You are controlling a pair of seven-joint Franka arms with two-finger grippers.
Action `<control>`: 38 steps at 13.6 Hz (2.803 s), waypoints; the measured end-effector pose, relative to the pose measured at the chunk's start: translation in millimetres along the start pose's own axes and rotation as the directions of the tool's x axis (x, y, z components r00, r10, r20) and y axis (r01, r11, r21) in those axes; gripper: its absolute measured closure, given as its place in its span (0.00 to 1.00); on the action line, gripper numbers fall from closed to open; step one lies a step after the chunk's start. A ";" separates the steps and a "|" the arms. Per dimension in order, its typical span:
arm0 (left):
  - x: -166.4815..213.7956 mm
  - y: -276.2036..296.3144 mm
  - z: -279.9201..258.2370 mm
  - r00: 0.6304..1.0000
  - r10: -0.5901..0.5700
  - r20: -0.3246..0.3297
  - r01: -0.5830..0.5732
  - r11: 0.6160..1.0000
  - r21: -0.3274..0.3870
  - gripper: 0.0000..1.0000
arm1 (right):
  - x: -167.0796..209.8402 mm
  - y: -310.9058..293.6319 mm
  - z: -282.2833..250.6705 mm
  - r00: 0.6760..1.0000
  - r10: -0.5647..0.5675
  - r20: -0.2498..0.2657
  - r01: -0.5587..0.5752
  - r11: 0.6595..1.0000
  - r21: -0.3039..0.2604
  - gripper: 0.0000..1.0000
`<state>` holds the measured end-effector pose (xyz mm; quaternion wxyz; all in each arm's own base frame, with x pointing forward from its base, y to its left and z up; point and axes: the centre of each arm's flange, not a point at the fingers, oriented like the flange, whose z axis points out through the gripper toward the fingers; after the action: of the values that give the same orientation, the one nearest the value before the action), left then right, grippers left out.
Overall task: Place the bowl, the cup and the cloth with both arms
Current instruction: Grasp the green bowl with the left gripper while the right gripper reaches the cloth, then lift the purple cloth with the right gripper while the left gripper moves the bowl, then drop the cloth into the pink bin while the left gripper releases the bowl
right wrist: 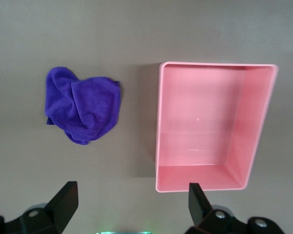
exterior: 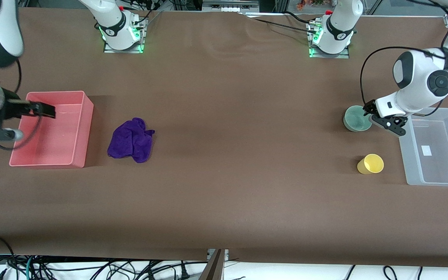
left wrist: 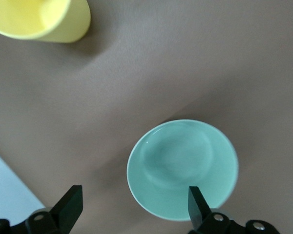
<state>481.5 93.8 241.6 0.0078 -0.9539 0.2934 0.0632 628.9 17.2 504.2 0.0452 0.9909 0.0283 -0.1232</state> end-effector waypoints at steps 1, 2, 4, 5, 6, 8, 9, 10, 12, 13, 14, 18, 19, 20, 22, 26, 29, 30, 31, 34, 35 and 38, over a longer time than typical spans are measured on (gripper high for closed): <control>-1.9 -3.6 17.0 1.000 0.011 0.004 -0.011 1.000 -0.011 0.12 | 13.9 -16.3 21.9 0.999 -0.025 0.028 0.025 1.000 -0.005 0.00; -2.7 -4.2 31.2 1.000 0.018 0.013 -0.018 1.000 -0.025 0.22 | 27.6 -34.6 45.0 0.998 -0.048 0.043 0.048 0.999 -0.011 0.00; -1.7 -2.2 45.7 0.999 0.028 0.026 -0.027 0.999 -0.042 0.48 | 48.3 -56.5 96.4 0.996 -0.076 0.036 0.076 0.997 -0.015 0.00; -1.1 -1.2 48.6 0.999 0.030 0.030 -0.029 0.999 -0.046 0.57 | 53.9 -60.9 124.6 0.996 -0.080 0.026 0.080 0.997 -0.001 0.00; -0.8 -0.8 50.2 0.999 0.031 0.032 -0.030 0.998 -0.049 0.69 | 55.7 -65.9 151.3 0.997 -0.079 0.018 0.079 0.997 0.025 0.00; 0.3 -1.4 50.5 0.999 0.032 0.031 -0.031 0.998 -0.049 0.89 | 50.4 -85.7 198.3 0.998 -0.068 0.012 0.067 0.996 0.063 0.00; 1.7 -2.6 47.0 0.999 0.034 0.029 -0.033 0.998 -0.045 0.97 | 45.0 -100.2 217.8 0.998 -0.062 0.012 0.061 0.996 0.069 0.00; 3.3 -4.9 39.8 0.999 0.034 0.022 -0.033 0.999 -0.037 0.97 | 39.5 -113.4 233.8 0.998 -0.060 0.008 0.059 0.996 0.073 0.00; 5.9 -12.5 13.7 0.999 0.028 0.025 -0.027 0.999 -0.029 0.97 | 29.3 -128.7 262.6 0.998 -0.063 -0.014 0.064 0.995 0.077 0.00; 7.1 -18.6 -7.1 0.999 0.023 0.041 -0.021 0.999 -0.035 0.97 | 24.2 -130.6 276.8 0.998 -0.063 -0.023 0.065 0.995 0.078 0.00; 7.9 -27.0 -31.5 0.998 0.015 0.058 -0.012 0.999 -0.042 0.97 | 19.7 -130.6 288.9 0.998 -0.062 -0.029 0.064 0.995 0.079 0.00; -3.0 -93.3 -138.2 0.999 0.012 0.044 -0.012 1.000 -0.016 0.97 | 5.2 -131.0 324.1 0.996 -0.059 -0.069 0.065 0.994 0.084 0.15; -13.3 -117.4 -152.6 1.000 0.016 0.025 -0.016 1.000 0.002 0.97 | 2.7 -131.0 328.9 0.996 -0.059 -0.072 0.065 0.994 0.085 0.29; -24.9 -143.1 -157.3 1.000 0.015 0.012 -0.015 1.000 0.012 0.97 | 2.1 -131.1 330.0 0.996 -0.059 -0.074 0.065 0.994 0.085 0.41; -46.2 -196.5 -138.7 1.000 0.002 0.007 -0.002 1.000 0.006 0.97 | 3.2 -131.7 326.7 0.995 -0.059 -0.082 0.066 0.994 0.086 0.63; -57.5 -275.9 -34.5 1.000 -0.003 -0.019 0.003 1.000 0.017 0.97 | 14.1 -133.5 295.7 0.993 -0.064 -0.101 0.073 0.994 0.086 0.94; -61.6 -293.4 20.3 0.999 0.009 -0.037 -0.007 0.999 0.033 0.97 | 20.0 -114.7 188.9 0.994 -0.106 -0.011 0.106 0.992 0.066 0.94; -65.2 -295.7 28.4 0.999 0.005 -0.036 -0.004 1.000 0.028 0.97 | 18.5 -97.9 142.0 0.992 -0.124 0.014 0.123 0.990 0.063 0.94; -67.5 -297.5 30.1 0.999 0.003 -0.036 -0.002 1.000 0.028 0.91 | 14.1 -76.5 101.3 0.989 -0.146 0.036 0.144 0.988 0.063 0.94; -62.9 -301.3 12.8 0.999 0.015 -0.046 -0.013 0.999 0.042 0.61 | -7.4 13.5 36.9 0.970 -0.215 0.109 0.207 0.975 0.079 0.94; -58.2 -299.8 -4.0 0.999 0.022 -0.046 -0.020 0.999 0.036 0.52 | -13.6 50.2 34.3 0.961 -0.245 0.125 0.236 0.968 0.084 0.94; -23.1 -270.9 -93.0 0.997 0.019 -0.076 -0.017 1.000 0.025 0.21 | -24.5 152.1 72.0 0.945 -0.276 0.176 0.258 0.959 0.118 0.94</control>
<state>625.3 326.1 330.7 0.0075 -0.9527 0.3028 0.0232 597.9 -142.0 453.3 -0.0160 0.9625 0.1521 -0.2239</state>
